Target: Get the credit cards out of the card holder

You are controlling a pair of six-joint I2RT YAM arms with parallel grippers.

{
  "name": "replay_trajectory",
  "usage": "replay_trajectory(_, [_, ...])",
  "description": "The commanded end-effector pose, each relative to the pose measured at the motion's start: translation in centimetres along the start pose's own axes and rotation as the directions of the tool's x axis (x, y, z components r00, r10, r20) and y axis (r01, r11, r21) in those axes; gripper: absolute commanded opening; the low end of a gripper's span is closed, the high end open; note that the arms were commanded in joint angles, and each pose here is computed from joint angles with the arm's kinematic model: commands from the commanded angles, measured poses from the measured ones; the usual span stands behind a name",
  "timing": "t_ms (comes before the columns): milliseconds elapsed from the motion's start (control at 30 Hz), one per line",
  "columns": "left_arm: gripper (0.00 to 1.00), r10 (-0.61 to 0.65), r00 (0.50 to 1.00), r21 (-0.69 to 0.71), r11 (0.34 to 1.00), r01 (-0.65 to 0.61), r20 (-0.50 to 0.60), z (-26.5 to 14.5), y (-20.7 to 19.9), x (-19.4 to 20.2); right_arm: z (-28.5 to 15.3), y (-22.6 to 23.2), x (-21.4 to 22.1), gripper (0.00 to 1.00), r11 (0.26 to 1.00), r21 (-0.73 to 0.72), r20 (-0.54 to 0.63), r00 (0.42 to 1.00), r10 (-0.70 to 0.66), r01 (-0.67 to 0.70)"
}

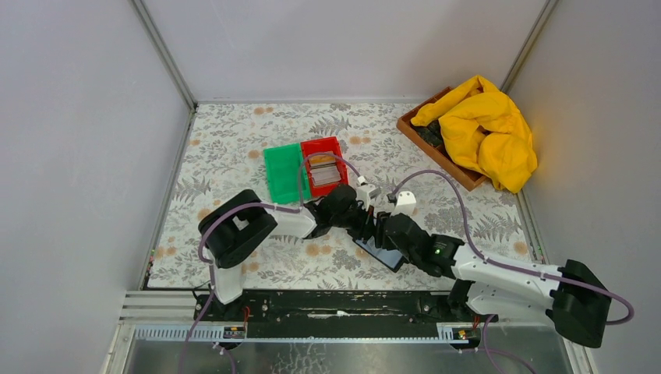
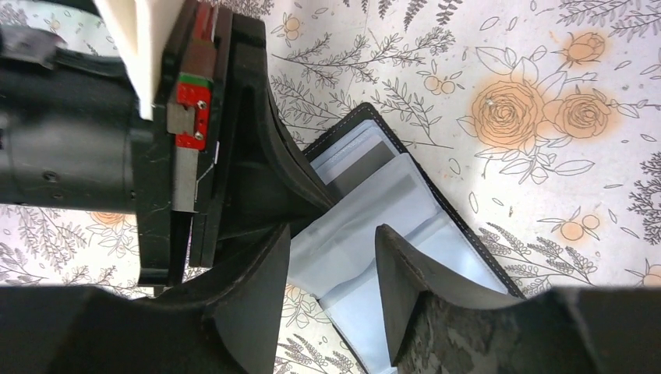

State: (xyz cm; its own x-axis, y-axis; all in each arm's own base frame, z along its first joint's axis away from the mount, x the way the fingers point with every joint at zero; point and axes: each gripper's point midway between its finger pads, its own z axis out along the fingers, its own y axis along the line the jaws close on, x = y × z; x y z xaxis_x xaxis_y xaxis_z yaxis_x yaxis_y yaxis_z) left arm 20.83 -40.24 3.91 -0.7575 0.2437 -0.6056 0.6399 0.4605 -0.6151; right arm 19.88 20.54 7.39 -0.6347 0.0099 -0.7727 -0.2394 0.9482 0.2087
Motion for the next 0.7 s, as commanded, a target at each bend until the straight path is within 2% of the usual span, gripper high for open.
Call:
replay_trajectory(0, [0.0,0.011,1.0,0.067,0.998,-0.009,-0.023,0.6,-1.5,0.1,-0.8,-1.3,-0.8,0.51,0.998,0.036,0.054,0.998,0.043,-0.044])
replay_trajectory(100, [0.0,0.003,0.999,0.088,0.996,0.0,-0.033,0.7,-1.9,0.3,-1.1,-1.9,-0.4,0.4,0.998,0.044,0.051,0.997,0.051,-0.053])
replay_trajectory(200, [0.01,0.006,0.999,0.099,0.995,-0.002,-0.039,0.8,-2.3,0.4,-1.4,-2.5,0.3,0.13,0.996,0.052,0.044,0.997,0.065,-0.067])
replay_trajectory(267, [0.01,0.005,0.999,0.114,0.994,0.0,-0.044,0.9,-2.7,0.5,-1.6,-3.0,0.8,0.03,0.995,0.065,0.037,0.996,0.075,-0.077])
replay_trajectory(333, [0.01,0.003,0.999,0.132,0.991,0.003,-0.047,0.9,-3.1,0.6,-1.9,-3.6,1.0,0.0,0.993,0.074,0.045,0.995,0.092,-0.095])
replay_trajectory(567, [0.03,0.014,0.996,0.171,0.985,0.001,-0.083,1.6,-4.4,1.5,-4.4,-6.3,0.6,0.01,0.978,0.108,0.117,0.979,0.167,-0.18])
replay_trajectory(667, [0.03,0.015,0.994,0.177,0.984,0.005,-0.112,2.4,-4.7,2.2,-5.4,-6.0,-0.4,0.03,0.975,0.047,0.166,0.964,0.207,-0.218])
